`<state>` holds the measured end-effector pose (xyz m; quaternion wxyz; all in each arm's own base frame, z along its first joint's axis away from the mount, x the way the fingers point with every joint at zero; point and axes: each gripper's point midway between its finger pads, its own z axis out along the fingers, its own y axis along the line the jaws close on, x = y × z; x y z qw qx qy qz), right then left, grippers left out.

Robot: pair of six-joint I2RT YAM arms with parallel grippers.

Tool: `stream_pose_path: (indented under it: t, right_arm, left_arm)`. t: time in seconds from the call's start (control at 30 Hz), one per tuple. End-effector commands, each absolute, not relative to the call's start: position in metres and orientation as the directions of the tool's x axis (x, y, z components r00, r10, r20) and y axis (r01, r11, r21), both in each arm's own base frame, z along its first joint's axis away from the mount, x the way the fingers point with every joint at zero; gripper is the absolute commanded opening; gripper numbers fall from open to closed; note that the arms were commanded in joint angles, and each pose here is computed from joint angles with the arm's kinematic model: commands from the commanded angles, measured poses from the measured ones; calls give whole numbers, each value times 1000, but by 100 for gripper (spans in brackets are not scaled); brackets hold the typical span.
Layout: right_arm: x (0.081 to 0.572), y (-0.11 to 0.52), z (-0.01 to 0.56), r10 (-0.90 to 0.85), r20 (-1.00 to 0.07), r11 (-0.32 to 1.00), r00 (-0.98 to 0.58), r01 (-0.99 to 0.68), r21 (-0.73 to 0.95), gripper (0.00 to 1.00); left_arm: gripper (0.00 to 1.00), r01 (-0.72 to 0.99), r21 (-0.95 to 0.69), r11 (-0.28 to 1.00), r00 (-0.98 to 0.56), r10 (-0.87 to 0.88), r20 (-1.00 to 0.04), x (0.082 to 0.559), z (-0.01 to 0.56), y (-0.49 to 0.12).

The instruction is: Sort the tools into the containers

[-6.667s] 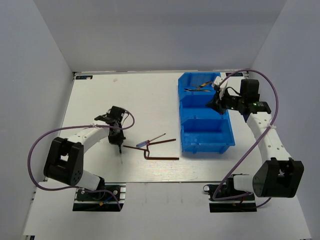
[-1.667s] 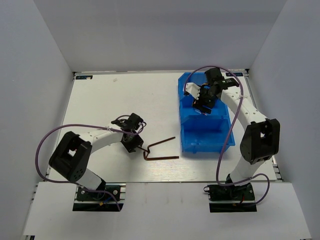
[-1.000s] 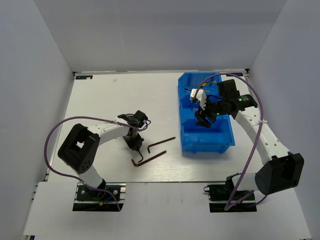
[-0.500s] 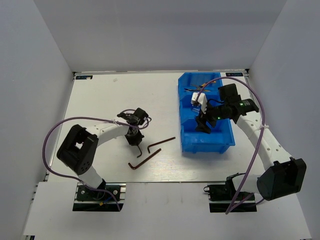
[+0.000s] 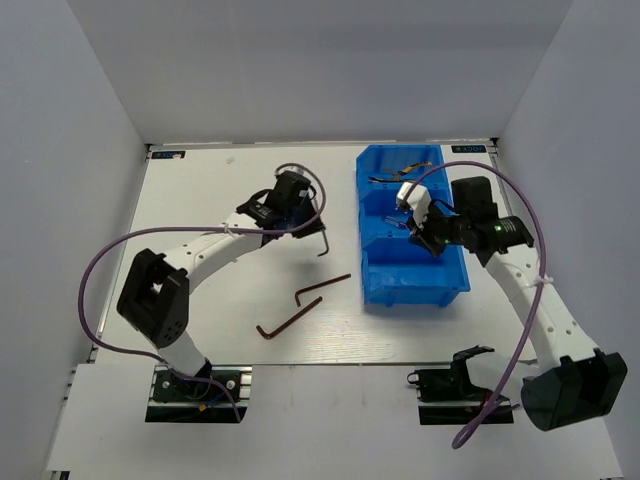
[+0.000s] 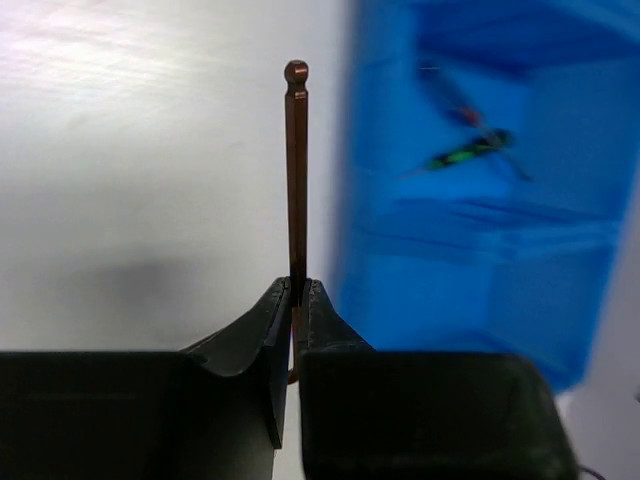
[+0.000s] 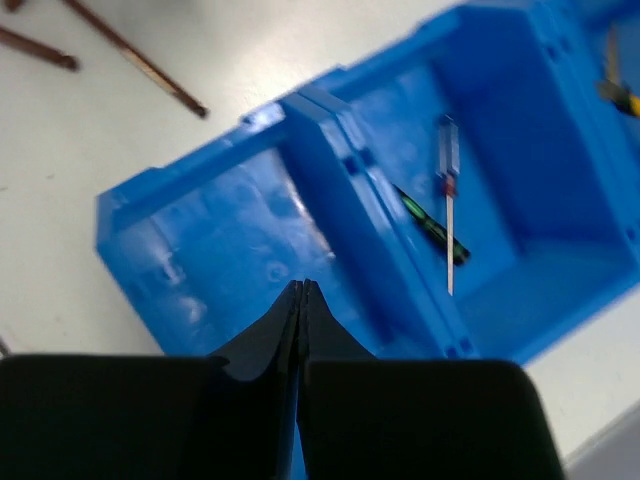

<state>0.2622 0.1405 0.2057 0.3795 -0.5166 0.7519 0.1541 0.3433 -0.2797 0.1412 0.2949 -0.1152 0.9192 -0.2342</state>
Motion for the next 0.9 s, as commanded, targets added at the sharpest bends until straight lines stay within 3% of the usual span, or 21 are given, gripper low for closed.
stream_pose_path:
  t: [0.0, 0.17, 0.53, 0.57, 0.6, 0.63, 0.67, 0.7, 0.73, 0.87]
  right_arm:
    - [287, 115, 232, -614, -767, 592, -187, -752, -291, 0]
    - [289, 96, 224, -555, -807, 702, -203, -634, -323, 0]
    - [278, 85, 216, -549, -803, 725, -233, -611, -318, 0]
    - [274, 87, 212, -551, -800, 715, -239, -630, -304, 7]
    - [273, 90, 212, -553, -799, 706, -237, -642, -299, 7]
    - [271, 93, 211, -556, -799, 691, -228, -661, -293, 28]
    - [269, 98, 208, -558, -800, 671, -222, -688, -277, 32]
    - [268, 100, 208, -557, -800, 664, -221, -697, -270, 36]
    - [267, 103, 209, -551, -806, 657, -216, -708, -259, 42]
    - [271, 113, 212, -538, -814, 636, -219, -739, -221, 49]
  left_arm:
    - [0, 262, -664, 700, -752, -283, -595, 356, 210, -354]
    - [0, 454, -710, 539, -686, -298, -664, 356, 248, -417]
    - [0, 547, -714, 436, -734, -161, -660, 310, 225, -493]
    - [0, 541, -714, 445, -748, -134, -650, 301, 213, -497]
    - [0, 534, -714, 453, -754, -127, -645, 300, 210, -496]
    - [0, 530, -713, 459, -765, -104, -636, 293, 201, -500]
    - [2, 545, -708, 449, -763, -85, -641, 287, 200, -503]
    - [18, 537, -708, 459, -770, -76, -634, 285, 194, -501]
    - [27, 544, -702, 460, -765, -72, -640, 286, 194, -500]
    - [48, 560, -684, 468, -753, -57, -655, 279, 200, -496]
